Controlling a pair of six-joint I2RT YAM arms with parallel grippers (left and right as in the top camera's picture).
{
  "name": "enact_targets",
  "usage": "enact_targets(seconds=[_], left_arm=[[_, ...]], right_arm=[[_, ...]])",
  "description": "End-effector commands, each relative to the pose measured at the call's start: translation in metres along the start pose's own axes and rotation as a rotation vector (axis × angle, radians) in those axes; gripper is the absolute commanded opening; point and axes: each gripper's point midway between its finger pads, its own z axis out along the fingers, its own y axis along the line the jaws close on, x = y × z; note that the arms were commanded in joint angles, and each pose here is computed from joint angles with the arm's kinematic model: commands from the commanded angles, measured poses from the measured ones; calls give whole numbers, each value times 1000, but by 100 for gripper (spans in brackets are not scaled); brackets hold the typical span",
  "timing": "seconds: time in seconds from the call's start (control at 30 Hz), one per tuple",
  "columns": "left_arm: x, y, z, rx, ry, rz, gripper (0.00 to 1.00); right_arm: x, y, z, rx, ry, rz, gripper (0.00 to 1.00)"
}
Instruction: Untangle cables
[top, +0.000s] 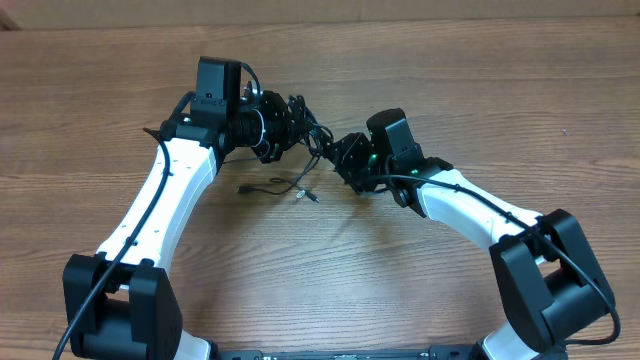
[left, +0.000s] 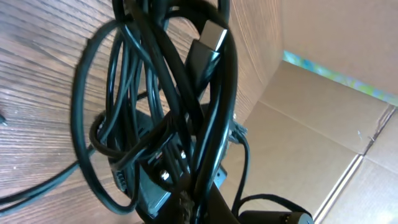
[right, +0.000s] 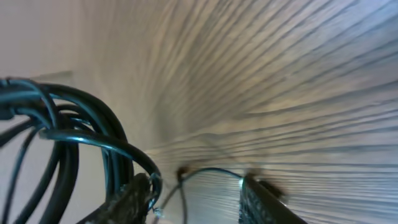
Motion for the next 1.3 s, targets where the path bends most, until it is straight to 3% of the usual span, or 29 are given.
enact_targets(seconds=[0.0, 0.1, 0.27, 0.43, 0.5, 0.57, 0.73, 1.03, 1.27], left_arm=[[13, -11, -1, 29, 57, -41, 4], [14, -12, -1, 33, 66, -54, 4], [21, -14, -2, 46, 102, -55, 4], [27, -18, -7, 75, 161, -61, 4], [30, -20, -10, 91, 190, -65, 4], [31, -22, -14, 110, 216, -71, 4], [25, -25, -29, 164, 245, -27, 4], [-15, -12, -60, 212, 135, 147, 4], [-31, -5, -69, 207, 67, 274, 4]], right_arm=[[7, 17, 0, -58, 33, 132, 42], [-7, 16, 3, -53, -62, 85, 41], [-10, 33, 5, -93, -139, -173, 38], [-21, 28, 9, -54, -226, -241, 34], [-21, 27, 12, -52, -224, -292, 24], [-20, 27, 14, -53, -218, -359, 4], [-34, 7, 10, 37, -216, -507, 4], [-125, -111, -73, 427, -246, -344, 4], [-152, -115, -129, 367, -238, -403, 4]])
